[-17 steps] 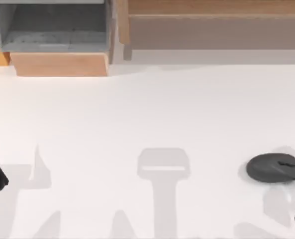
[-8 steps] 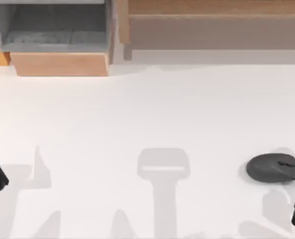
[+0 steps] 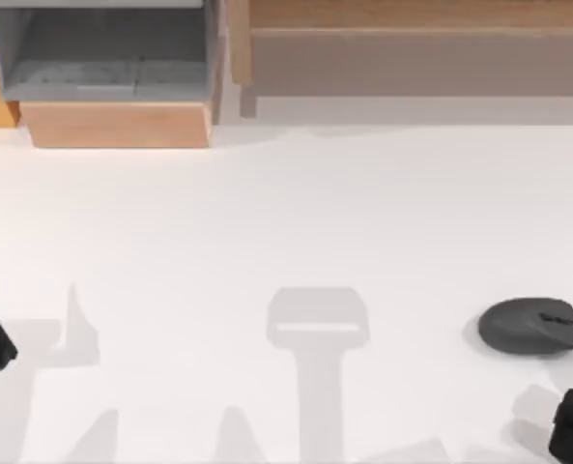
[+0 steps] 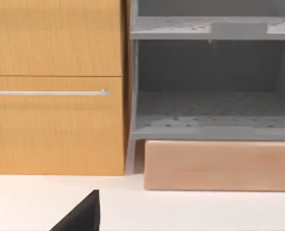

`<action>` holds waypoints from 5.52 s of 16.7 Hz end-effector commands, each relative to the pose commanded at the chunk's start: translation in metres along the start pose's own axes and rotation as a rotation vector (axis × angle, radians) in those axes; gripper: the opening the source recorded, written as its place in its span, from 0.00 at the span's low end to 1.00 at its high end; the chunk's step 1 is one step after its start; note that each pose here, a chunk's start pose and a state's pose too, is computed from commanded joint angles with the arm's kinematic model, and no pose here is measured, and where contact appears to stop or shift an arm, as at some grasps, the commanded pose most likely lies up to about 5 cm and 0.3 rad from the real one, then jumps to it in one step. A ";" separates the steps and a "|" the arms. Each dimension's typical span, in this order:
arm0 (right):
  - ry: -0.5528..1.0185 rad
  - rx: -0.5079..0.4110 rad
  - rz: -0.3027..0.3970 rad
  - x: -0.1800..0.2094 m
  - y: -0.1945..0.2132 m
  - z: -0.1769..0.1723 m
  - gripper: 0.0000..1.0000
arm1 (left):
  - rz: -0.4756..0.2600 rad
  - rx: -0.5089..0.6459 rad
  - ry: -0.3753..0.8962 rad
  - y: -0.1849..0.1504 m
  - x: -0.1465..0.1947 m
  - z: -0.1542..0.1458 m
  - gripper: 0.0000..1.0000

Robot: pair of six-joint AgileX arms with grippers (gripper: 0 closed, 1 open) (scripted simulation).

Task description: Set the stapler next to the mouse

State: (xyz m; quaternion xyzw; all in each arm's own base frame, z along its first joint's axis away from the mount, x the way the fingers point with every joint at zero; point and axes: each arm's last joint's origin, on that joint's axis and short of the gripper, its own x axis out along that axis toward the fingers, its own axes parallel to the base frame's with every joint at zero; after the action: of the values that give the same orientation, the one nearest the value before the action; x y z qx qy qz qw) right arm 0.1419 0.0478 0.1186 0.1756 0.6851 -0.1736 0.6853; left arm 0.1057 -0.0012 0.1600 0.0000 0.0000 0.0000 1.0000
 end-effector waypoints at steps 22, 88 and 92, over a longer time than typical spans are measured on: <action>0.000 0.000 0.000 0.000 0.000 0.000 0.00 | 0.000 0.000 0.000 0.000 0.000 0.000 1.00; -0.119 -0.452 0.100 -0.032 0.150 0.217 0.00 | 0.000 0.000 0.000 0.000 0.000 0.000 1.00; -0.171 -0.454 0.130 -0.032 0.156 0.224 0.00 | 0.000 0.000 0.000 0.000 0.000 0.000 1.00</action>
State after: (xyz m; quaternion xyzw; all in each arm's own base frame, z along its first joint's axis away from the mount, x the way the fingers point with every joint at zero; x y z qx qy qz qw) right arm 0.4133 0.0780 0.1510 0.0454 0.6334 0.0151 0.7723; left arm 0.1057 -0.0012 0.1600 0.0000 0.0000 0.0000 1.0000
